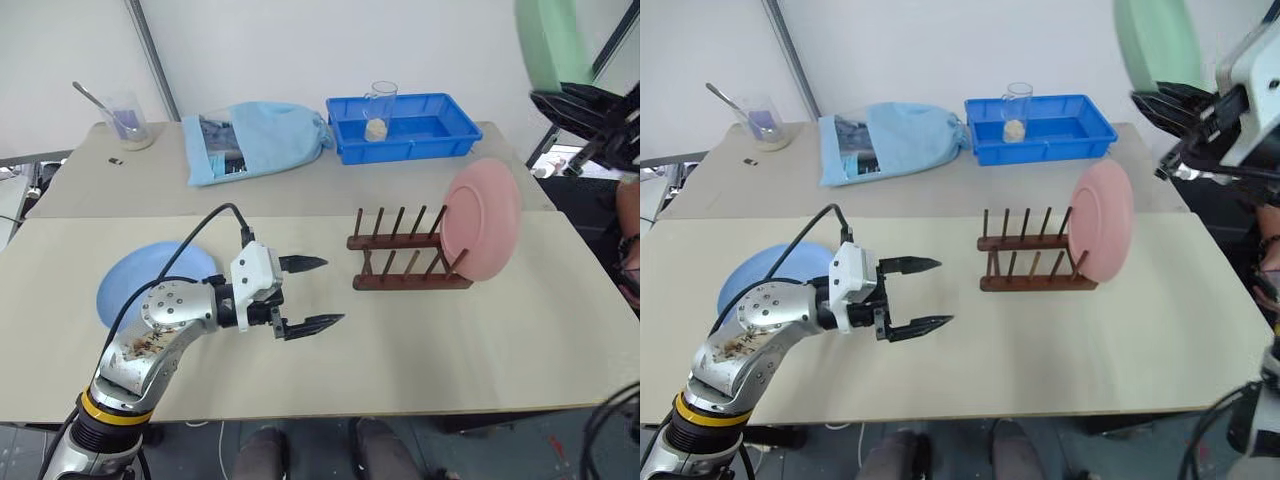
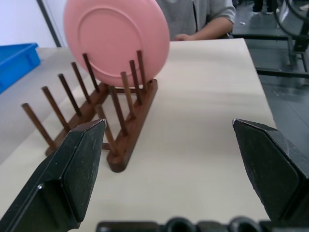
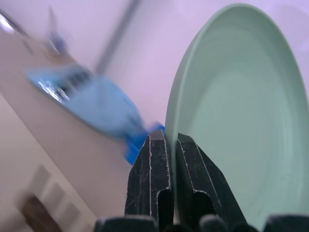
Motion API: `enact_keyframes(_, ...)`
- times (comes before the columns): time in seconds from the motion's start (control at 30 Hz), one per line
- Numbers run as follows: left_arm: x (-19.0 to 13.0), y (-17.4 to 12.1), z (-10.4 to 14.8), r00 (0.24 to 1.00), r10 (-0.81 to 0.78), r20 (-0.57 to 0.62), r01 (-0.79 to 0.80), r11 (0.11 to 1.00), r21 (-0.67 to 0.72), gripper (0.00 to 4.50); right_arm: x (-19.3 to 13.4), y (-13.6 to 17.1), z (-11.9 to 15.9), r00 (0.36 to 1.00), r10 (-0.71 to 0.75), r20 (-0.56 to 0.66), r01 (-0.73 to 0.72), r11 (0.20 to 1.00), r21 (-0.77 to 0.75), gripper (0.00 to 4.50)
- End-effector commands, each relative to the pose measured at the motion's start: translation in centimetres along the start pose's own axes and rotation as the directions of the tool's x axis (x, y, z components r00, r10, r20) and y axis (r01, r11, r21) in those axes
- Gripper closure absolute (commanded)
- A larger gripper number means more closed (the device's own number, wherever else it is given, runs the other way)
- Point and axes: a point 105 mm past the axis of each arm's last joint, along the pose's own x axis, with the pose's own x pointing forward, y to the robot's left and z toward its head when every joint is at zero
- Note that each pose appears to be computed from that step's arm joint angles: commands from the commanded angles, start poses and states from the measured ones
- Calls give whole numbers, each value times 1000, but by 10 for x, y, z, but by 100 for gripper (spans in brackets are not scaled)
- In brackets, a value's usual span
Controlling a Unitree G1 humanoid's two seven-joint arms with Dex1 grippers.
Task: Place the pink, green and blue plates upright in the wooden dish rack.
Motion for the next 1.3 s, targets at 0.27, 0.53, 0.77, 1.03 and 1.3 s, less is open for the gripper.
enact_keyframes(0.27, -10, -8, 22, 990, -98, 98, 100, 995, -20, 0, -13, 39, -5, 986, 76, 145, -150, 783, 603, 448)
enact_keyframes(0.53, -10, -4, 27, 983, -162, 92, 162, 987, 4, 0, -22, 44, -37, 994, 87, 60, -101, 608, 788, 448)
enact_keyframes(0.77, -7, 1, 35, 976, -177, 126, 178, 984, 6, 0, -26, 50, -56, 994, 110, -2, -61, 565, 823, 448)
enact_keyframes(1.03, -6, 3, 36, 977, -176, 122, 175, 984, 20, 0, -22, 44, -68, 993, 103, -56, -10, 548, 836, 448)
enact_keyframes(1.3, -5, 4, 36, 978, -166, 125, 164, 986, 27, 0, -17, 36, -81, 984, 97, -148, 75, 533, 843, 448)
